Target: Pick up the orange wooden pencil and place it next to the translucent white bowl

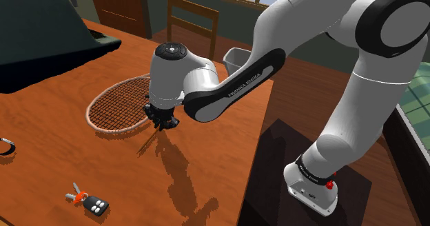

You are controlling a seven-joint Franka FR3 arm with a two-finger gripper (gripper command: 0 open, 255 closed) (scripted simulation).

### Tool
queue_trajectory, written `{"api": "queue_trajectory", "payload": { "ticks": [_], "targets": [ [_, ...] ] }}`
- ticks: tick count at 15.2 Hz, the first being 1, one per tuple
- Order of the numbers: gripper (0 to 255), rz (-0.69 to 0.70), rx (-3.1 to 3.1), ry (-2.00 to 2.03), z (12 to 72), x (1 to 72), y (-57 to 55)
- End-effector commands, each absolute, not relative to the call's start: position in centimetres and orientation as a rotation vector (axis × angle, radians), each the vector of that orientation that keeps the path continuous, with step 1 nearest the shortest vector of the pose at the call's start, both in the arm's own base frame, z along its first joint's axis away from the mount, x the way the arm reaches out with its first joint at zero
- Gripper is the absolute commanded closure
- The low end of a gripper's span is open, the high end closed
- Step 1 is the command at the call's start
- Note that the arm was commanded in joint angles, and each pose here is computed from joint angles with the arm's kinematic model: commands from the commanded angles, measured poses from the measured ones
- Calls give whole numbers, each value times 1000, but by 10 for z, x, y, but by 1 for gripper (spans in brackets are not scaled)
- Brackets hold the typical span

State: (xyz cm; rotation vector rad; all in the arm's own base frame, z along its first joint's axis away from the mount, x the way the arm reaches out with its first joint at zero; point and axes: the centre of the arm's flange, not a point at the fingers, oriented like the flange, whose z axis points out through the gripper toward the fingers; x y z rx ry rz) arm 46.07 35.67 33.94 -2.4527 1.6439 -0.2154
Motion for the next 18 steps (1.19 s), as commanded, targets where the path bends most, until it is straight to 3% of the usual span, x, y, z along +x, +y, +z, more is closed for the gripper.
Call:
{"api": "queue_trajectory", "payload": {
  "ticks": [1,18],
  "targets": [
    [255,-215,-2453,1645,339,461,357],
    [255,-215,-2453,1645,418,461,357]
  ]
}}
